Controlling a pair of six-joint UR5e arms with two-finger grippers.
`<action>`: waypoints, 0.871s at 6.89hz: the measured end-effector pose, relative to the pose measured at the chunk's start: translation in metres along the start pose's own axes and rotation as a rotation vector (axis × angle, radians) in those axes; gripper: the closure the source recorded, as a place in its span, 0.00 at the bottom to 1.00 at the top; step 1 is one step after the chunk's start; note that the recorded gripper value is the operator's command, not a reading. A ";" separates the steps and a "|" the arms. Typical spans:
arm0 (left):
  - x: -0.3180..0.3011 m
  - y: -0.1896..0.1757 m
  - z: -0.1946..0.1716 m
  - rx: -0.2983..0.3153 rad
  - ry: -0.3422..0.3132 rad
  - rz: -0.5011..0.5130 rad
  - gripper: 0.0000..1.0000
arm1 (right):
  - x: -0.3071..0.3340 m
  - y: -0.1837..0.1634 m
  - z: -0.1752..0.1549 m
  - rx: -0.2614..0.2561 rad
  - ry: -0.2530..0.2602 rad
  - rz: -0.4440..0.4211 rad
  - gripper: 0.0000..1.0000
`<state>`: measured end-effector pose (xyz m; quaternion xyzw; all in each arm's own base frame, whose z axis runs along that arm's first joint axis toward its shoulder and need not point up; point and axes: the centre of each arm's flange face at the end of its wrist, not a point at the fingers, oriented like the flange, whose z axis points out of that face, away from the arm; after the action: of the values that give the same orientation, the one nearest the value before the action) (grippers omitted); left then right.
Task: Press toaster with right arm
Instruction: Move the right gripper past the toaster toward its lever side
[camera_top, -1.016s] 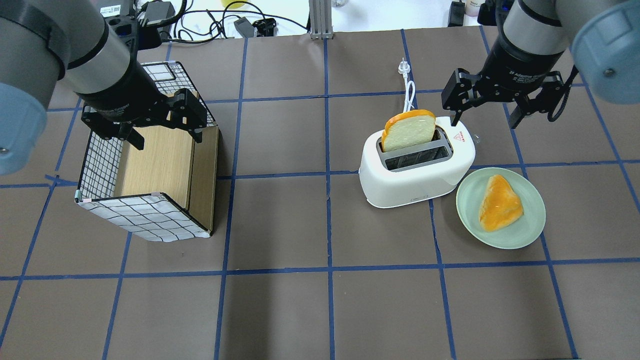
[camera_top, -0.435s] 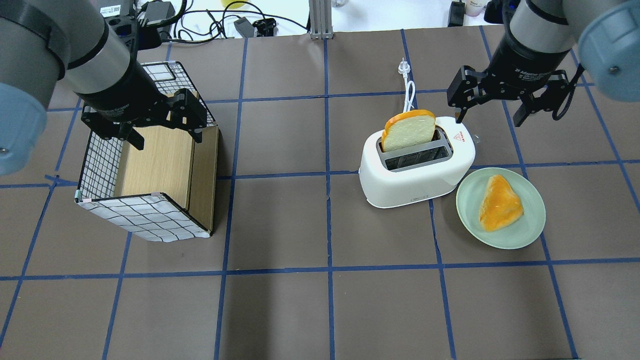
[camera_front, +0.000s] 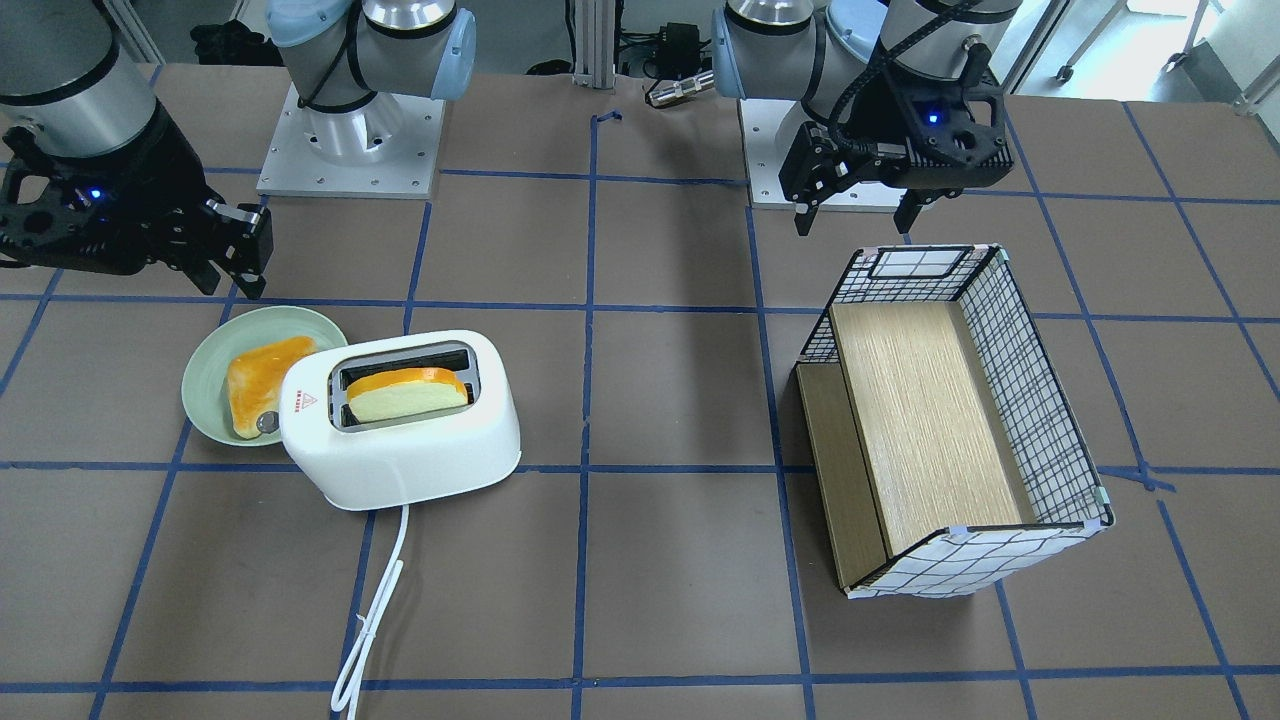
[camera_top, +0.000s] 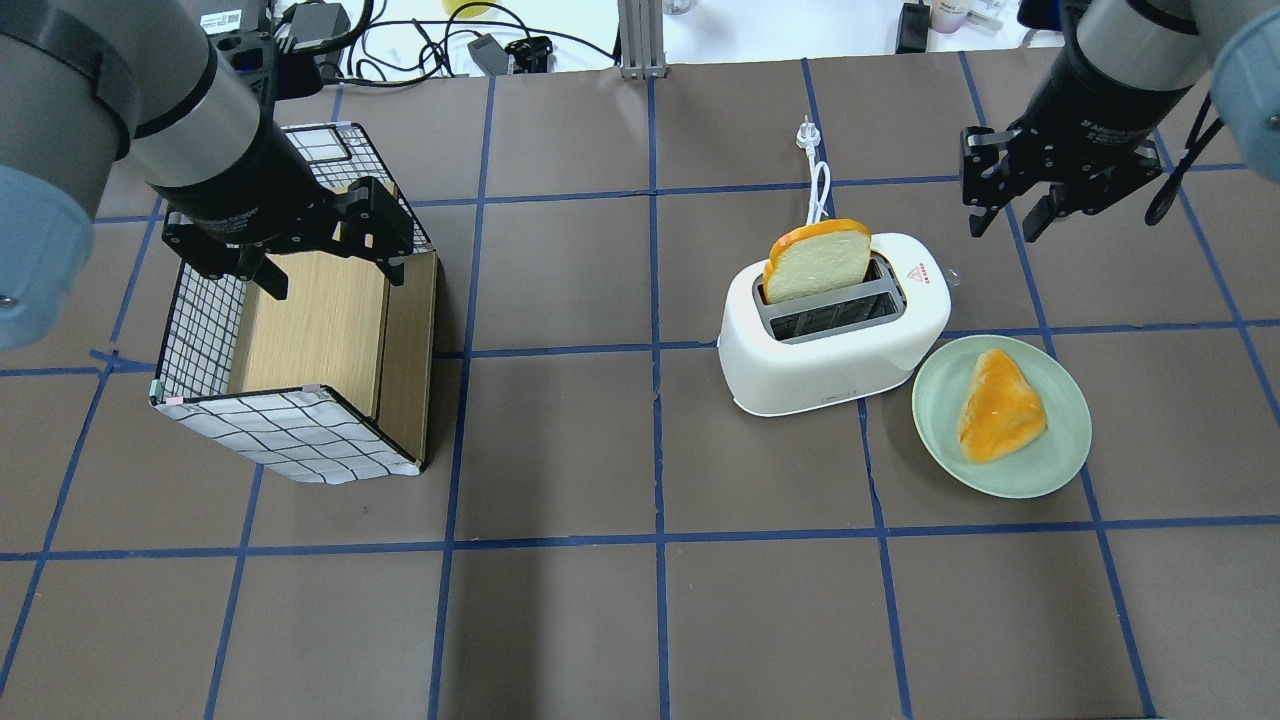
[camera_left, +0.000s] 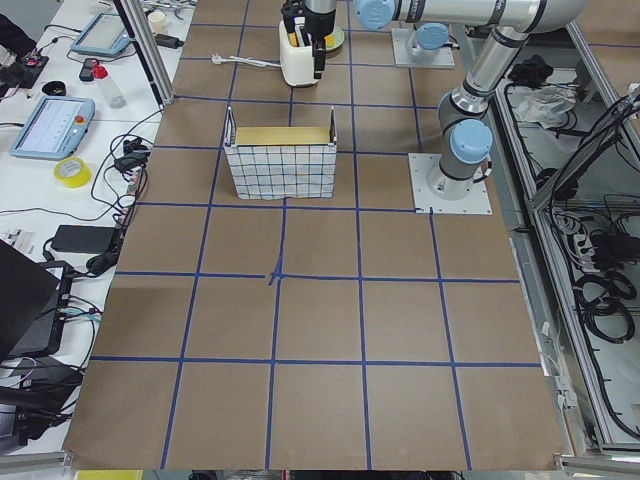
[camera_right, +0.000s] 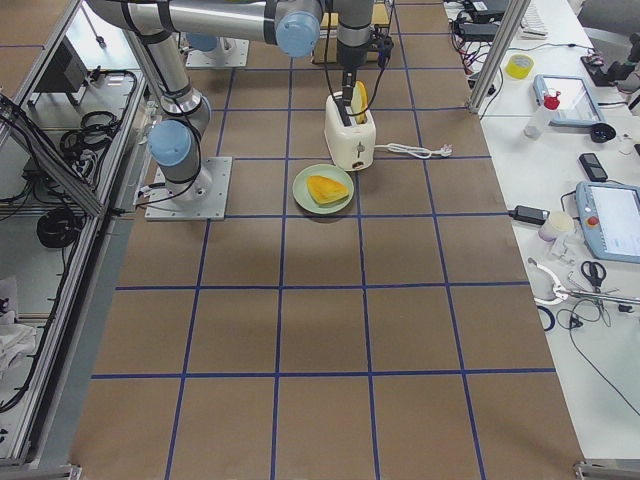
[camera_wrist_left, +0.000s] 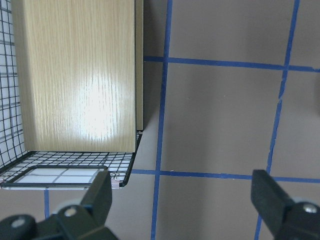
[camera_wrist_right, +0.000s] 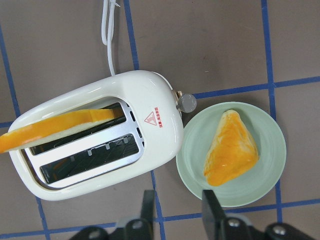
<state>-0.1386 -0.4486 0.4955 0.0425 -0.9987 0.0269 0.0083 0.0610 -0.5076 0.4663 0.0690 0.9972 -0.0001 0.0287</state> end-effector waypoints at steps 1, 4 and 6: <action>0.000 0.000 0.000 0.000 0.001 0.000 0.00 | 0.013 -0.008 0.007 -0.010 -0.035 0.000 1.00; 0.000 0.000 0.000 0.000 0.000 0.000 0.00 | 0.052 -0.031 0.035 -0.032 -0.157 -0.021 1.00; 0.000 0.000 0.000 0.000 0.000 0.000 0.00 | 0.059 -0.045 0.063 -0.014 -0.202 -0.039 1.00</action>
<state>-0.1386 -0.4486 0.4956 0.0425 -0.9987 0.0269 0.0082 0.0005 -0.5441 0.3996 0.0489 0.9903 -0.0006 0.1298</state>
